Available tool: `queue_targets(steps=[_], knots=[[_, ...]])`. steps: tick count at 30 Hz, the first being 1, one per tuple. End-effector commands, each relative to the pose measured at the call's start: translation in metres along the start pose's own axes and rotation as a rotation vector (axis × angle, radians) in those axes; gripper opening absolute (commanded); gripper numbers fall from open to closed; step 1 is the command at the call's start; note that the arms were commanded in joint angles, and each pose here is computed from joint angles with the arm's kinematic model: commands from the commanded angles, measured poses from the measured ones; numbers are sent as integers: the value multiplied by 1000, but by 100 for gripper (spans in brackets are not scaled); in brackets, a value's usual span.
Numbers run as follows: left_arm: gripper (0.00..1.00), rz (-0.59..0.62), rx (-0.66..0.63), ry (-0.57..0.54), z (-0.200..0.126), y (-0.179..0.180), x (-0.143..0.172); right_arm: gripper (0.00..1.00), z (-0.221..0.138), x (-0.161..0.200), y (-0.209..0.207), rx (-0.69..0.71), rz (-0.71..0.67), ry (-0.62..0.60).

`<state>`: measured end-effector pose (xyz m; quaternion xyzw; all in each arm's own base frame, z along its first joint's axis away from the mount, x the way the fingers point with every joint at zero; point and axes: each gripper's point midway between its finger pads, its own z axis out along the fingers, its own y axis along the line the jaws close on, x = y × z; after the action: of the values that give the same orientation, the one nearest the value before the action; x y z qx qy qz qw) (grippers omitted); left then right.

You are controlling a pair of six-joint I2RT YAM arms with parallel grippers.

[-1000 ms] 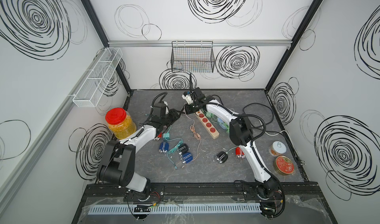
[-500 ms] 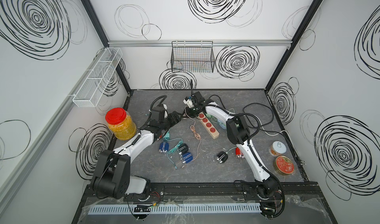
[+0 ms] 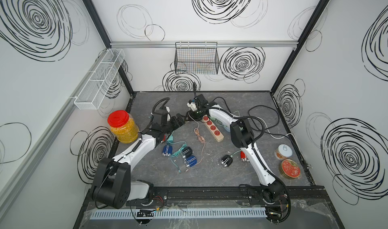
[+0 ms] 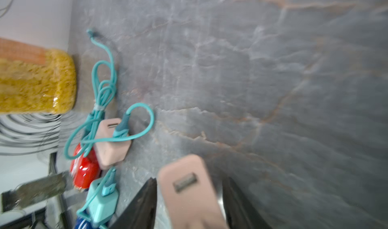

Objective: Unplug the electric shaver
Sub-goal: Place the plug at the center of the board.

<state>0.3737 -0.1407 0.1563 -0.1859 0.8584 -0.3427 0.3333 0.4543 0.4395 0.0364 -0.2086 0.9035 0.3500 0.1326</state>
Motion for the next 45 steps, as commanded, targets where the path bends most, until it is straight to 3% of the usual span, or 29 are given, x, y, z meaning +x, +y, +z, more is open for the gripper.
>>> queue_targets(steps=[1, 10, 18, 21, 26, 31, 34, 39, 45], knots=[[93, 21, -12, -29, -5, -1, -4, 58, -4, 12, -14, 69, 24, 46], [94, 19, -31, -43, -10, 1, -5, 54, -46, 2, -22, 185, 10, 28], [94, 33, -44, -31, -5, 3, -2, 62, -64, 12, -17, 219, -60, 78], [94, 30, -43, -33, -4, 3, -1, 58, -57, 15, -10, 161, -72, 92], [94, 35, -44, -34, -3, 2, -2, 58, -40, 17, 34, -7, -158, 99], [94, 43, -62, -24, 1, 7, 0, 55, -33, 8, 60, -53, -219, 76], [94, 46, -65, -24, 2, 8, -1, 55, -31, 8, 54, -48, -204, 82], [94, 56, -81, -19, 6, 10, -3, 54, -33, 18, 8, 103, -171, 131], [94, 48, -84, -14, 12, 13, -3, 52, -33, 36, 1, 126, -222, 200]])
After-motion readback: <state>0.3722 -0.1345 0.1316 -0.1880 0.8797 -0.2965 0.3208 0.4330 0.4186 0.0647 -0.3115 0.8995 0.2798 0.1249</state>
